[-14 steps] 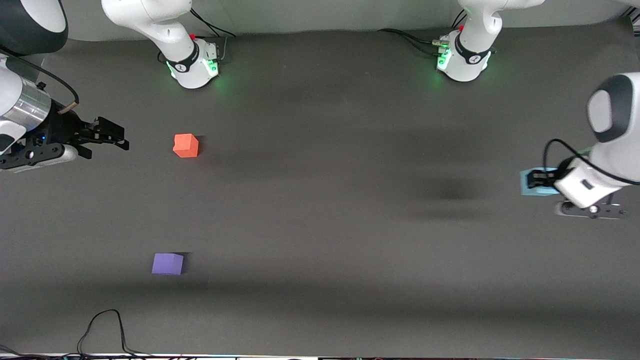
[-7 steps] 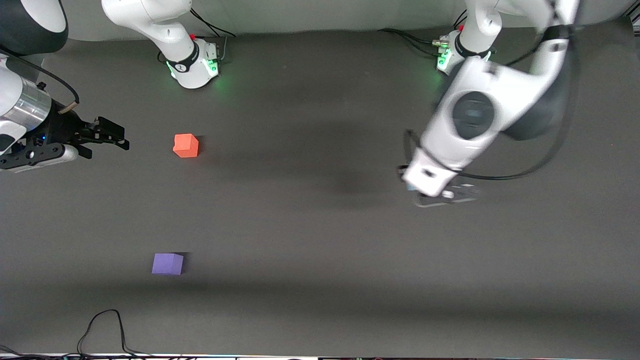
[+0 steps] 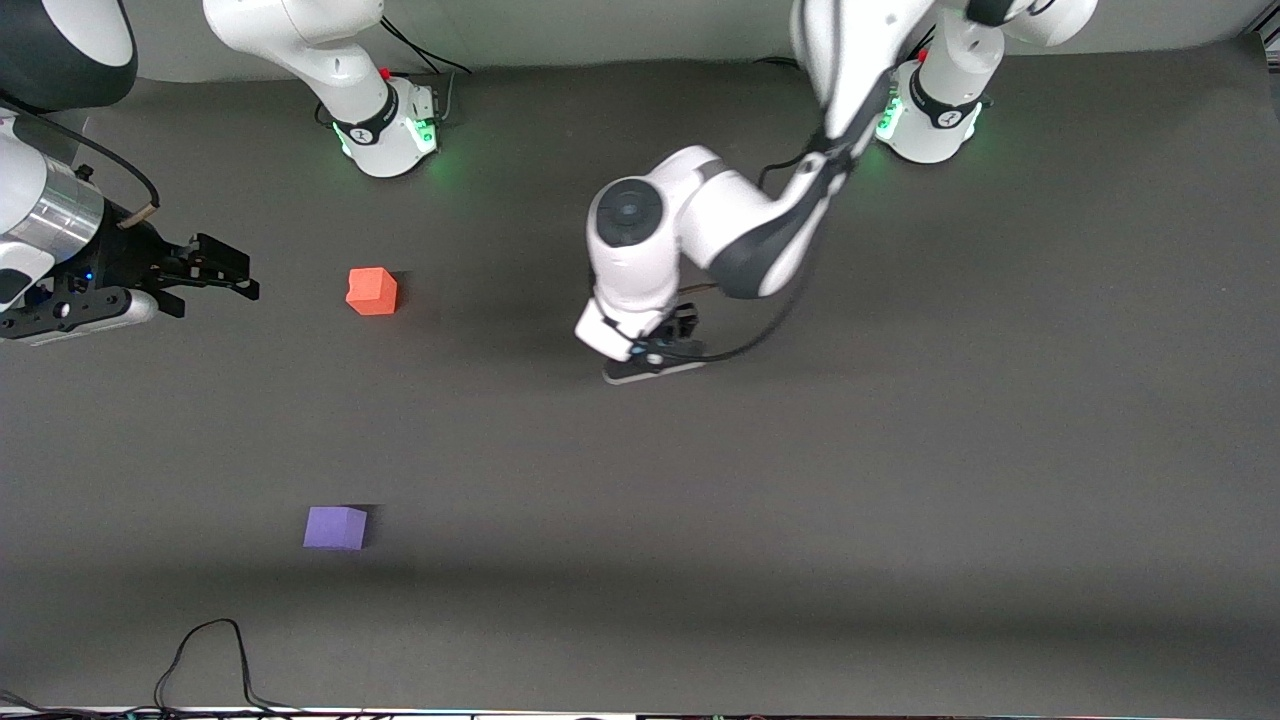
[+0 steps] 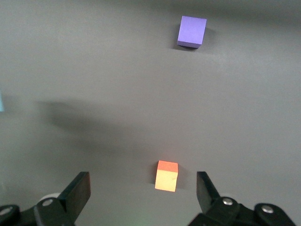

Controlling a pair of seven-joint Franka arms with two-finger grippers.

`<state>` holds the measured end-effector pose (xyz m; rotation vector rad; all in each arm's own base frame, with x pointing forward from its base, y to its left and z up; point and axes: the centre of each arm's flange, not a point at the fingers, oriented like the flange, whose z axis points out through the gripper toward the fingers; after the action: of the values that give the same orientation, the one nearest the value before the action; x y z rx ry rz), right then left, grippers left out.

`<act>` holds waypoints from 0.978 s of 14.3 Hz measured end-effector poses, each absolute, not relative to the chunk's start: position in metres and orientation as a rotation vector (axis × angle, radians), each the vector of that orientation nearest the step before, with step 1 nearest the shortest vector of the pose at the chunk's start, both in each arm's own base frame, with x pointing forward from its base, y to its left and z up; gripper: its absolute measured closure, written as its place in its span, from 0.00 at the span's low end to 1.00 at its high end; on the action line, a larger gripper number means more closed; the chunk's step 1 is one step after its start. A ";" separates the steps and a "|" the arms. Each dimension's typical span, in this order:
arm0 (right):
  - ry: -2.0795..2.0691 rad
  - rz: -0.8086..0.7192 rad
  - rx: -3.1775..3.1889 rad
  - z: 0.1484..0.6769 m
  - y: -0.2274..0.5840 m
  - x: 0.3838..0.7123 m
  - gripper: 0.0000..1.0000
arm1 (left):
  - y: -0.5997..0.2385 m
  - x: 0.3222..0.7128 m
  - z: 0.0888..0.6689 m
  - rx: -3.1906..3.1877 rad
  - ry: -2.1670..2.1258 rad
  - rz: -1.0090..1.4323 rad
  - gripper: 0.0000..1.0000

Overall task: Place blue block between orange and purple blocks
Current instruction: 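Lower the blue cube onto the table middle and open the left gripper, then retract the left gripper while the right gripper reaches the blue cube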

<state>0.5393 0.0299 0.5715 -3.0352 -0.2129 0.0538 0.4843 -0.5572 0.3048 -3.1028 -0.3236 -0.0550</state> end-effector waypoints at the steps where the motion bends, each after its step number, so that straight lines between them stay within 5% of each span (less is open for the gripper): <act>1: -0.213 0.056 -3.035 0.571 0.030 0.540 0.00 | -0.572 0.472 0.281 -3.093 -0.303 -0.074 0.48; 8: -0.213 0.065 -3.036 0.568 0.030 0.541 0.00 | -0.594 0.450 0.204 -3.084 -0.240 -0.081 0.47; 13: -0.214 0.065 -3.036 0.567 0.030 0.541 0.00 | -0.588 0.467 0.226 -3.070 -0.265 -0.099 0.01; 14: -0.214 0.065 -3.036 0.567 0.030 0.541 0.00 | -0.579 0.479 0.241 -3.065 -0.278 -0.091 0.01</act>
<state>0.5409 0.0303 0.5675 -3.0359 -0.2140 0.0653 0.4793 -0.5793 0.2412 -3.0651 -0.2776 -0.0907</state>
